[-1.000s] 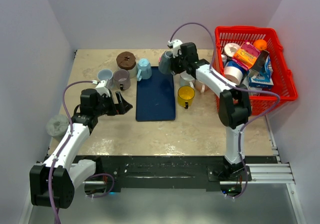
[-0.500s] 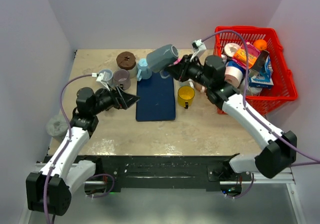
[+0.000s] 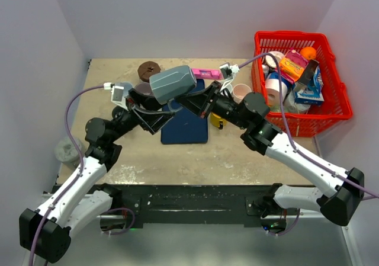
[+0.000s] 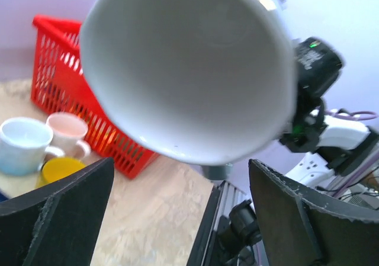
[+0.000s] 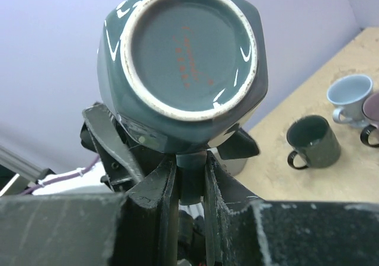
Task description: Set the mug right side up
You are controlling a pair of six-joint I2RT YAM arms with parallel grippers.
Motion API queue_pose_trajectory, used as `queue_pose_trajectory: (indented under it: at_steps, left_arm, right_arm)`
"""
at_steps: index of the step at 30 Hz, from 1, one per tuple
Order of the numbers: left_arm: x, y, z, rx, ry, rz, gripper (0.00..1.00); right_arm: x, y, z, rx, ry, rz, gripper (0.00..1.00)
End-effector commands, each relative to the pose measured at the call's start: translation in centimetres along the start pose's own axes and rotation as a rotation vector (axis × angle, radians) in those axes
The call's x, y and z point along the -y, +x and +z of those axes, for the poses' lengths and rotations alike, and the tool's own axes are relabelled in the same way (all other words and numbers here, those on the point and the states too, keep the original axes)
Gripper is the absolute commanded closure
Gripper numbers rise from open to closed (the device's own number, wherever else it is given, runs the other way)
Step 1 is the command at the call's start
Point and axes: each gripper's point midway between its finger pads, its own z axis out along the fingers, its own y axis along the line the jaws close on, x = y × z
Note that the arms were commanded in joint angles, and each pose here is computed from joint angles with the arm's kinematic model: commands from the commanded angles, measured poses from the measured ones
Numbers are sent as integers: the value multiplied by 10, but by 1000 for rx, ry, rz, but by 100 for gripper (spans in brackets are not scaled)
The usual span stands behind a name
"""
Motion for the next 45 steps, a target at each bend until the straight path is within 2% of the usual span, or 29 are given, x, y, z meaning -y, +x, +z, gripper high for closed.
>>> queue_pose_trajectory:
  at_steps: [1,7,10,19,23,30,34,41,45]
  left_arm:
    - [39,-33,-4,152,125,55,1]
    - [48,-46,-4,218,149,29,3]
    - [49,-51,-1,236,150,14,9]
    - [51,-44,13,199,179,-24,24]
    - [55,-42,14,196,190,-26,35]
    - [56,-45,15,206,193,-18,51]
    - [56,-45,18,199,190,-18,65]
    - [53,-43,21,182,184,-22,75]
    - [48,-38,24,156,167,-33,100]
  right_arm:
    - [-59,-62,-15,225,-161,-28,100]
    - [-66,-67,-22,290,-174,-5,100]
    - [-72,-70,-30,363,-186,-7,100]
    - [-83,-64,-29,401,-197,-7,100]
    - [-85,-63,-30,408,-210,-13,100]
    - [-85,-57,-26,401,-220,-21,100]
    - [-85,-50,-24,395,-233,-34,100]
    - [-79,-41,-16,377,-219,-48,100]
    - [-74,-38,-13,367,-195,-61,100]
